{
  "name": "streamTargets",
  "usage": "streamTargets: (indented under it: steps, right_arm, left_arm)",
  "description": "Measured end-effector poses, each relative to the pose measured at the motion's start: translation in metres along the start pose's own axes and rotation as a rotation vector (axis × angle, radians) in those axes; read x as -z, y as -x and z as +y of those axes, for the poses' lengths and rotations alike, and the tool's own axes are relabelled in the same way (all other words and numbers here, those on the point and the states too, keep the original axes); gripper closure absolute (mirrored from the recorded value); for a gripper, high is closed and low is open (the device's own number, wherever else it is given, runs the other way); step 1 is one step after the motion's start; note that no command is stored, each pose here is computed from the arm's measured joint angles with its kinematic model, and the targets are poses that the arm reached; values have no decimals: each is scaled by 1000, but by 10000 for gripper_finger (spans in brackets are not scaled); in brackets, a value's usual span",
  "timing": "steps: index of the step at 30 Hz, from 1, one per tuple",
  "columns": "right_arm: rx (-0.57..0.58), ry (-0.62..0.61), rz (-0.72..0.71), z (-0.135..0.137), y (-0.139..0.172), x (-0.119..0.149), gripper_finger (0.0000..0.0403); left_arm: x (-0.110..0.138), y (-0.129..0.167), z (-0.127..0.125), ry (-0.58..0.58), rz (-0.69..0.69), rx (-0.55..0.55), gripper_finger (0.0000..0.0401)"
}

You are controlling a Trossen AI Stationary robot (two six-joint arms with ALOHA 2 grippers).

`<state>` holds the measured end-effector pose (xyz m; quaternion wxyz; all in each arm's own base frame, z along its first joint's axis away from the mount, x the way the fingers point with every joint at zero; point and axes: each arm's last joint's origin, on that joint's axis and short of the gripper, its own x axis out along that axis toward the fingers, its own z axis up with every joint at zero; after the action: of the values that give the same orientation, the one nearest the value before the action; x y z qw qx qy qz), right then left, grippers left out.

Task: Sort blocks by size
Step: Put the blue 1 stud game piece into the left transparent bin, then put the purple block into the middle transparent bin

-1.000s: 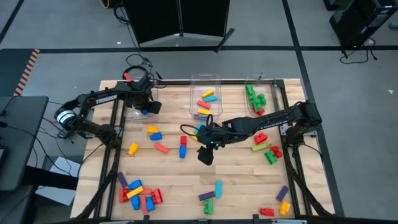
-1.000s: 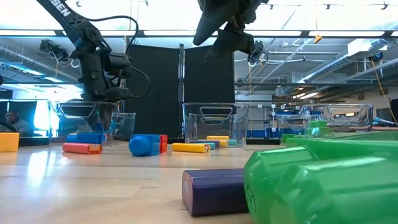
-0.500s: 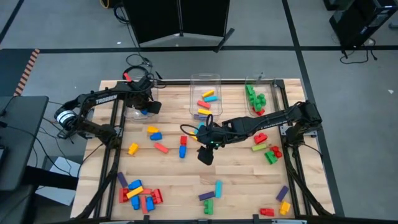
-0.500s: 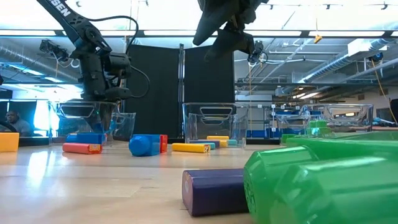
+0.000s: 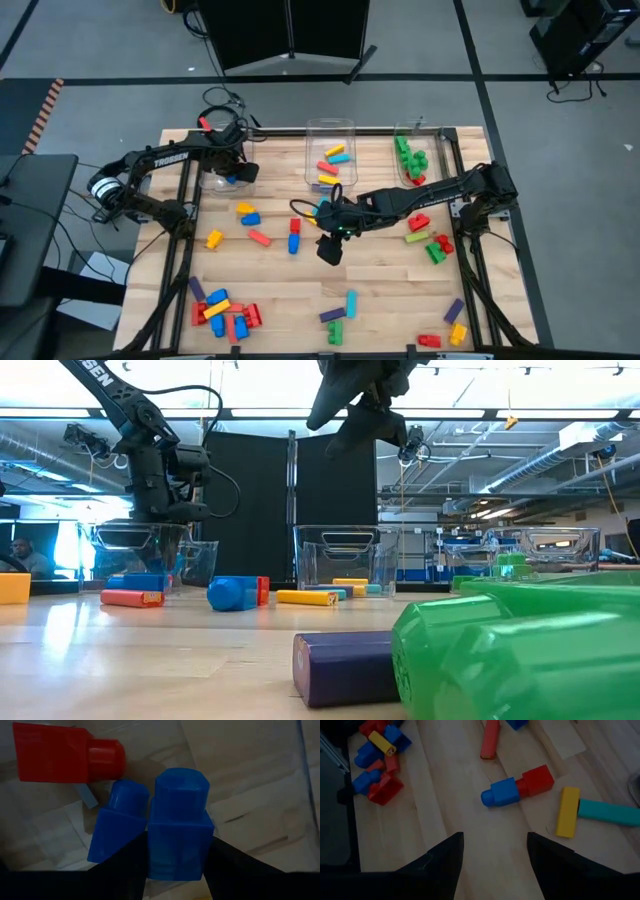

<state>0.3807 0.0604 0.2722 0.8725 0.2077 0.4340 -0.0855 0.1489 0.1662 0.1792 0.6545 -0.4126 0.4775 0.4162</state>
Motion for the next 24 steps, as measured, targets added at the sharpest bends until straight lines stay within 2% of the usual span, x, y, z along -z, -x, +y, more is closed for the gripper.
streamTargets:
  steps: [10,19,24]
  right_arm:
    - [1,5,0,0,0,0,176]
    - [4,3,-1,-2,0,-1,176]
    - [8,-3,-3,-4,0,-3,175]
  left_arm:
    - [0,0,1,0,-10,-22,178]
    - [-3,1,-1,-34,-34,-13,174]
    - [-12,14,-5,-83,-82,7,174]
